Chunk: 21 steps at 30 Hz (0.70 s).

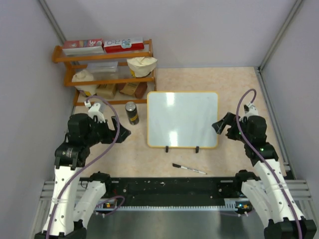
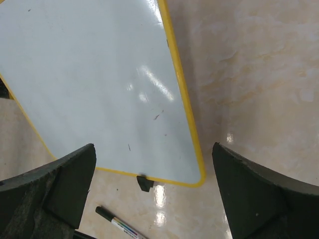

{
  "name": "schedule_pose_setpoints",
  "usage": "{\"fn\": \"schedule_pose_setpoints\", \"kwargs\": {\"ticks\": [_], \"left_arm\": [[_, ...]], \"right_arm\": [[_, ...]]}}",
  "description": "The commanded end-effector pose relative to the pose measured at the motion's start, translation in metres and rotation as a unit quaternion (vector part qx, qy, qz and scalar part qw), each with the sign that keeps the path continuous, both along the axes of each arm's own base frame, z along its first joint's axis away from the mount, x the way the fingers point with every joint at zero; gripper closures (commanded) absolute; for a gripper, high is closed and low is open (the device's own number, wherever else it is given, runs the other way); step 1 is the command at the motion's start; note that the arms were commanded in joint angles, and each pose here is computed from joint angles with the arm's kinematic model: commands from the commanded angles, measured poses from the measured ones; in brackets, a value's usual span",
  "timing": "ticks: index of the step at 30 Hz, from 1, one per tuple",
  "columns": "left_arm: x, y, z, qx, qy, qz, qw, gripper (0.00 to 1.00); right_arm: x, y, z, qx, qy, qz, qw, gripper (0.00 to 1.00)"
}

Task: Write a sentence on the whiteboard
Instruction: Pick up the whiteboard marker at the center of the board.

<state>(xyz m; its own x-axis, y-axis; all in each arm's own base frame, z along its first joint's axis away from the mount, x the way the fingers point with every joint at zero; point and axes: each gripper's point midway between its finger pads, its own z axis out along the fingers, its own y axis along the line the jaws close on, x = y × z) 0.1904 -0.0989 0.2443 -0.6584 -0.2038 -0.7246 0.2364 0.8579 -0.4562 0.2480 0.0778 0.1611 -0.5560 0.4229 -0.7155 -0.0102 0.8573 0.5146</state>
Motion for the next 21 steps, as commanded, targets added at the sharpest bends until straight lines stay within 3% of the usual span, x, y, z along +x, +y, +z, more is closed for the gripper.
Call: {"fn": "schedule_pose_setpoints", "kwargs": {"ticks": [1, 5, 10, 12, 16, 21], "left_arm": [[0.003, -0.005, 0.007, -0.015, -0.036, -0.01, 0.999, 0.01], [-0.004, -0.013, 0.007, -0.034, -0.031, -0.03, 0.999, 0.01], [-0.011, -0.021, -0.001, -0.059, -0.013, -0.043, 0.997, 0.01], [-0.012, -0.022, -0.002, -0.067, -0.017, -0.042, 0.997, 0.01], [-0.013, -0.026, -0.011, -0.095, -0.003, -0.028, 0.995, 0.01], [-0.013, -0.031, -0.012, -0.12, 0.007, -0.029, 0.992, 0.01]], "right_arm": [[0.0, 0.008, 0.029, -0.002, -0.04, 0.033, 0.999, 0.01], [-0.009, 0.029, 0.046, -0.005, -0.056, 0.082, 0.995, 0.01], [-0.04, 0.087, 0.058, -0.054, -0.073, 0.221, 0.971, 0.01], [-0.047, 0.1, 0.042, -0.084, -0.046, 0.244, 0.965, 0.01], [-0.093, 0.148, -0.002, -0.163, -0.004, 0.341, 0.926, 0.01], [-0.128, 0.173, -0.069, -0.223, 0.083, 0.384, 0.892, 0.15]]}}
